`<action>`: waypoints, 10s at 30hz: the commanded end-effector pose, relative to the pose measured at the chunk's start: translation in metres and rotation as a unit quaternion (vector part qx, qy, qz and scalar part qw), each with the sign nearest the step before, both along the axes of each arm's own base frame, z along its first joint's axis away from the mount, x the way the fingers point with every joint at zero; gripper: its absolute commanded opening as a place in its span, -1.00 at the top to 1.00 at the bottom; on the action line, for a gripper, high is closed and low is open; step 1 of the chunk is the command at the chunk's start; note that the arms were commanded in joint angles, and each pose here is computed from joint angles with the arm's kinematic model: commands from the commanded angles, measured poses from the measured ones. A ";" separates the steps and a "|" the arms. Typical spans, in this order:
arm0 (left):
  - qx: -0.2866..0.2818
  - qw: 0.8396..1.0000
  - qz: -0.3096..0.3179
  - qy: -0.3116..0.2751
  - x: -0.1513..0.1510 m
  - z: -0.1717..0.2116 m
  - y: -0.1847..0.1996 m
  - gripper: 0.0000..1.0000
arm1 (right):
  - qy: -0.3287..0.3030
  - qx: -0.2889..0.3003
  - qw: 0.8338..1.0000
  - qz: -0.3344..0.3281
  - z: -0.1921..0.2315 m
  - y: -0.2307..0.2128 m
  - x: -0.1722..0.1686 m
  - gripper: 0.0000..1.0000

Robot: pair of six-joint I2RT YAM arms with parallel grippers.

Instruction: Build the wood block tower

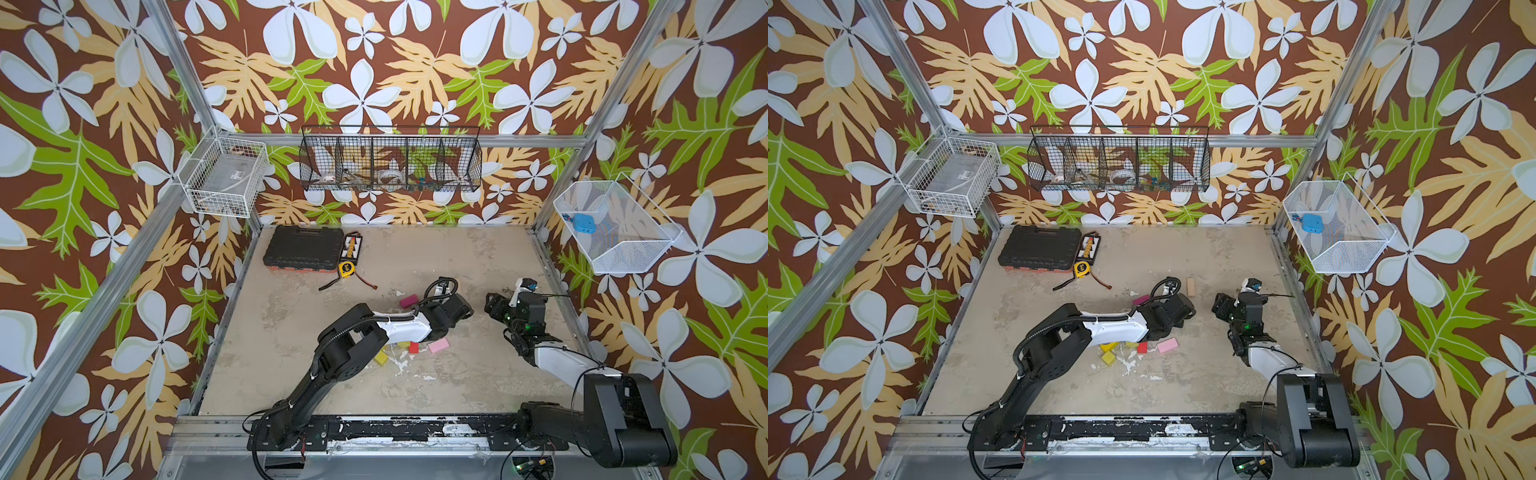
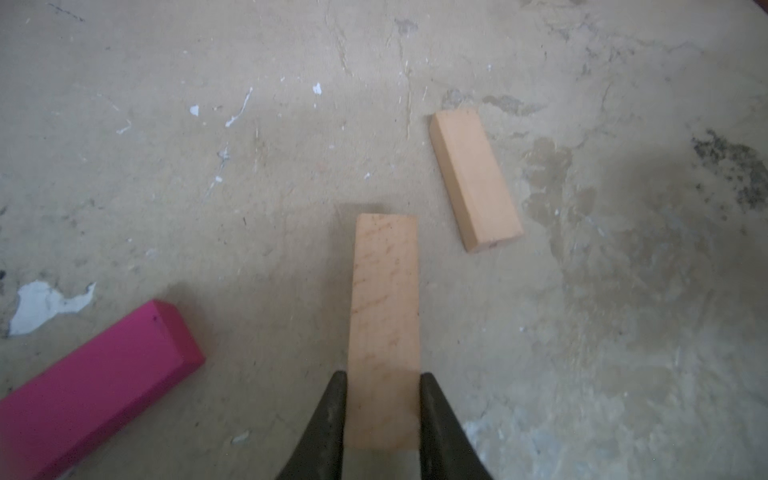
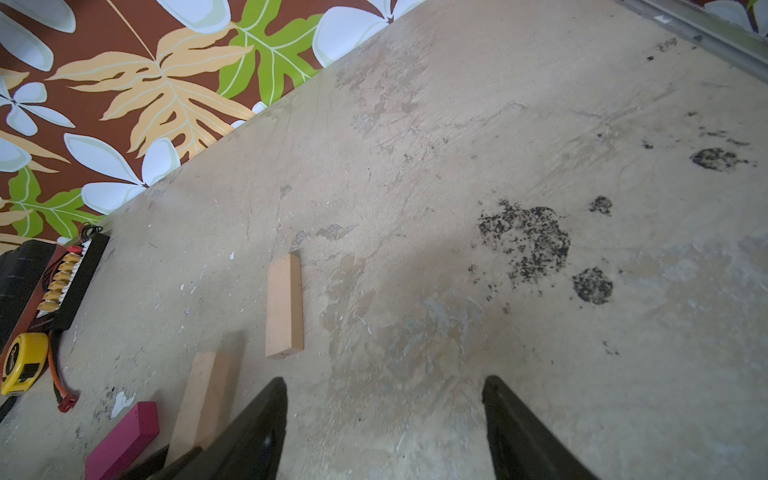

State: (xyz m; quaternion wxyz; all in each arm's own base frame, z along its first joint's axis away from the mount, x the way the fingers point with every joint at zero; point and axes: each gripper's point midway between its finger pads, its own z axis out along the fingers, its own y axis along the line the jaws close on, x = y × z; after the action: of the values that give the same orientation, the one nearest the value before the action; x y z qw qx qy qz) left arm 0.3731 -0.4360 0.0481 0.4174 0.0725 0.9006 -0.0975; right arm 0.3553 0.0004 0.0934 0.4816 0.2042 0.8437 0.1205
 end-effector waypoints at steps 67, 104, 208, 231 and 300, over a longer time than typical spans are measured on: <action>-0.030 0.999 0.009 0.016 0.057 0.001 -0.032 0.03 | 0.018 -0.001 1.000 0.008 -0.005 0.003 0.014 -0.44; -0.209 0.974 -0.081 0.040 0.023 0.079 0.008 0.69 | 0.084 -0.047 0.995 0.004 -0.024 0.006 0.045 0.20; -0.143 0.987 -0.010 0.071 0.055 -0.015 0.004 0.77 | 0.177 -0.081 0.971 0.142 -0.066 0.075 0.081 0.22; -0.116 0.983 0.075 -0.122 -0.005 0.170 0.186 0.15 | 0.080 -0.085 0.991 0.058 -0.021 0.041 0.056 -0.04; -0.157 0.946 0.165 -0.231 -0.062 0.119 0.381 -0.75 | 0.113 -0.189 0.889 0.402 -0.059 0.282 0.035 -0.67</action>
State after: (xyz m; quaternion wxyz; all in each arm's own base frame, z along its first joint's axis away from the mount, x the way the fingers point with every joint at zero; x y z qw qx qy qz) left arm 0.3090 -0.0572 0.1599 0.6216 -0.1179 0.7593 -0.1520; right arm 0.3926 0.2728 0.0356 0.3284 -0.2176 0.9126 0.1098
